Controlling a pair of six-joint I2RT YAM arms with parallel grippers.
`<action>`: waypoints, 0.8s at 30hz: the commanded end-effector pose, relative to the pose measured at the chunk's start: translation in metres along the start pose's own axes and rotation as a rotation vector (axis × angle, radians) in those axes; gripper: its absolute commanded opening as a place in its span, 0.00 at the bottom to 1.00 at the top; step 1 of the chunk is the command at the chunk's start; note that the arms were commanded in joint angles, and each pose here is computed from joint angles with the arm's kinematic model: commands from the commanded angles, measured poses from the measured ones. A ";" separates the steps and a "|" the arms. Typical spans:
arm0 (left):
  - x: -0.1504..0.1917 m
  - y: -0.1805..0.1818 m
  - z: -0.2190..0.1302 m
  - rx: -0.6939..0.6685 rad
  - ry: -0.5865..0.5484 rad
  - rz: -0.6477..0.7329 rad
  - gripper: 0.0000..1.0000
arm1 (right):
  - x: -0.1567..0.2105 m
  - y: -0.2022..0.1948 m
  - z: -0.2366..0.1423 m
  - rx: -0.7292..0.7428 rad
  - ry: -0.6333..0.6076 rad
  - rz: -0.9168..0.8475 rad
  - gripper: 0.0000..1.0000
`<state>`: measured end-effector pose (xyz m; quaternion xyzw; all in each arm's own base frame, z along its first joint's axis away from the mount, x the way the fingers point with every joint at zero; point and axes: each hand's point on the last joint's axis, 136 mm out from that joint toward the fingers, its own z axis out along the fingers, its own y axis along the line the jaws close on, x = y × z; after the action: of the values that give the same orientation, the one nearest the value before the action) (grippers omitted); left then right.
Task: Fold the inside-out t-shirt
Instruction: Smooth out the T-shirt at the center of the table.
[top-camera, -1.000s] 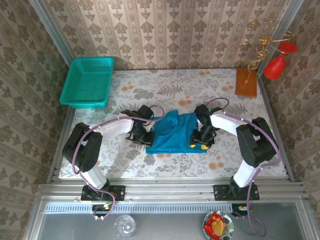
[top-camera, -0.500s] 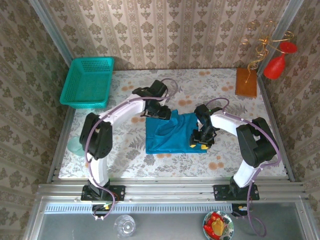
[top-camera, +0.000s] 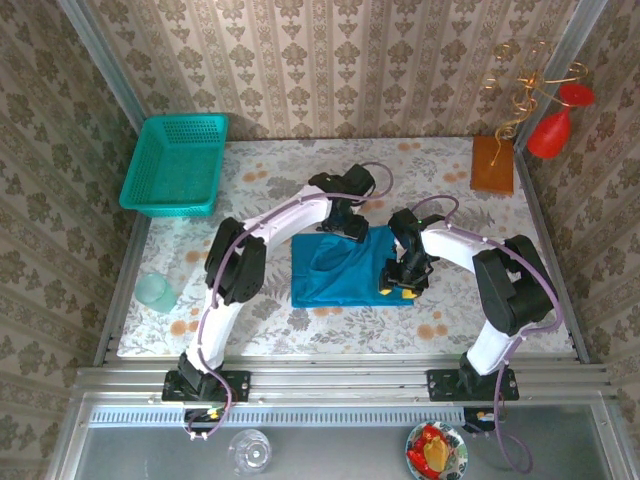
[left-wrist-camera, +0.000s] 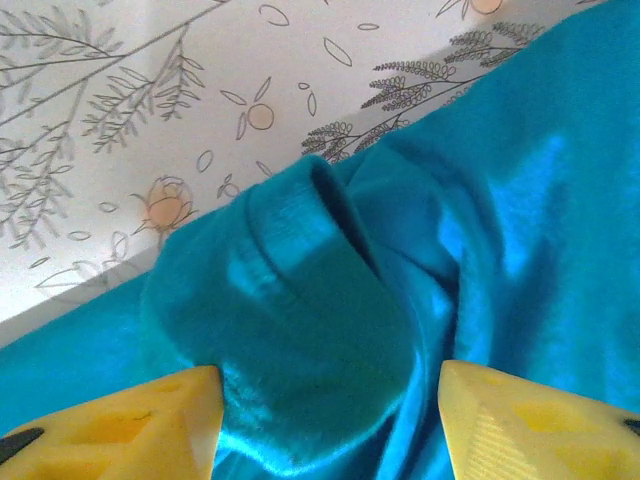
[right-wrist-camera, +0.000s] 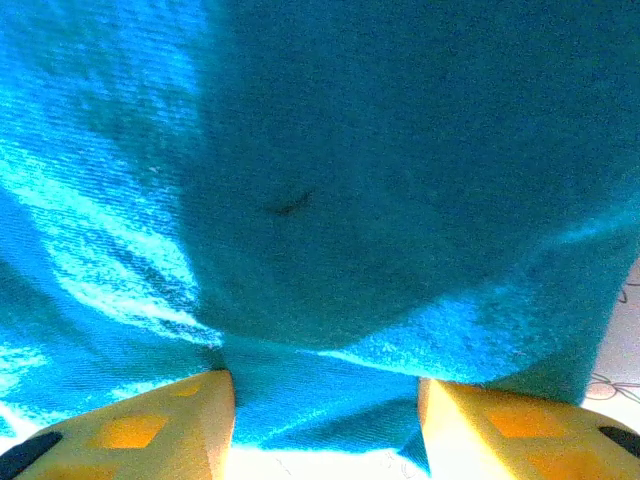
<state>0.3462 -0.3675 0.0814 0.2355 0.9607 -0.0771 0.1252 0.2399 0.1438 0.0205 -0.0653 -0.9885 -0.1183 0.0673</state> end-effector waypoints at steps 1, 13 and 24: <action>0.008 0.005 0.010 -0.046 0.051 0.002 0.57 | 0.002 -0.001 0.001 0.007 -0.011 0.004 0.53; 0.005 0.039 -0.035 -0.031 -0.042 -0.079 0.14 | 0.010 -0.013 0.009 0.054 0.008 0.005 0.53; 0.037 0.092 -0.047 0.028 0.023 -0.194 0.08 | 0.010 -0.014 0.010 0.061 0.015 0.000 0.53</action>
<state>0.3570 -0.2660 0.1204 0.1401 0.9768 -0.0921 0.1333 0.2371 0.1428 0.0183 -0.0628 -0.9892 -0.1170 0.0619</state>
